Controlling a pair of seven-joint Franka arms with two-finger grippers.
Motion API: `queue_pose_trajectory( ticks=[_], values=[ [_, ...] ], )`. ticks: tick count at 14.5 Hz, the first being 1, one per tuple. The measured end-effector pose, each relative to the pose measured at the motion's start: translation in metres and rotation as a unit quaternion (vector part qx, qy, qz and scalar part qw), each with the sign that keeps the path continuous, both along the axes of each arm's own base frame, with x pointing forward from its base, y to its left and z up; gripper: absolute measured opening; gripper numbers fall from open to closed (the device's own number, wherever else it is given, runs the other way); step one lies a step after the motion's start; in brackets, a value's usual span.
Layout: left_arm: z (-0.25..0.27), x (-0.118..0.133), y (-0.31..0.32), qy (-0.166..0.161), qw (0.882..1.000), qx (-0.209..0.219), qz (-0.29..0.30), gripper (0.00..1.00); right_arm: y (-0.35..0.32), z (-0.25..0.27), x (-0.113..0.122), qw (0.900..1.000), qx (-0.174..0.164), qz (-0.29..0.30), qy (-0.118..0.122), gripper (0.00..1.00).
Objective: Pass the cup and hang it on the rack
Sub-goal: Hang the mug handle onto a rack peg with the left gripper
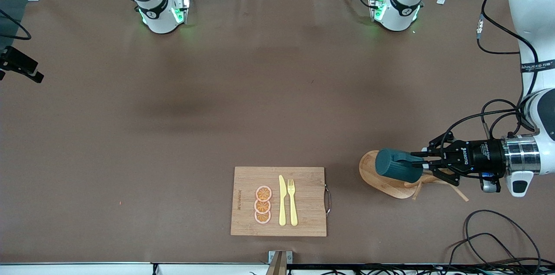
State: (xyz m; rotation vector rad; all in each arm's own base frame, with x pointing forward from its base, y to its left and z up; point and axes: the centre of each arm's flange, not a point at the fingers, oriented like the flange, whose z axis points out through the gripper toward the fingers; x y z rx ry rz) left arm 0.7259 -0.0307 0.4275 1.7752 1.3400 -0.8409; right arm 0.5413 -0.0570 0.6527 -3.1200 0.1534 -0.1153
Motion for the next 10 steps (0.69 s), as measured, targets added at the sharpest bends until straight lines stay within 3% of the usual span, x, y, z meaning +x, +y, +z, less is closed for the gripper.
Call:
queue_pose_trajectory(
  ticks=[4, 10],
  values=[
    [-0.011, 0.0, 0.012, -0.028, 0.999, 0.019, -0.021, 0.21, 0.0, 0.0, 0.0, 1.0, 0.0, 0.0, 0.0, 1.0],
    [-0.031, 0.002, 0.049, -0.029, 0.999, 0.018, -0.007, 0.21, 0.0, 0.0, 0.0, 1.0, 0.0, 0.0, 0.0, 1.0]
  ],
)
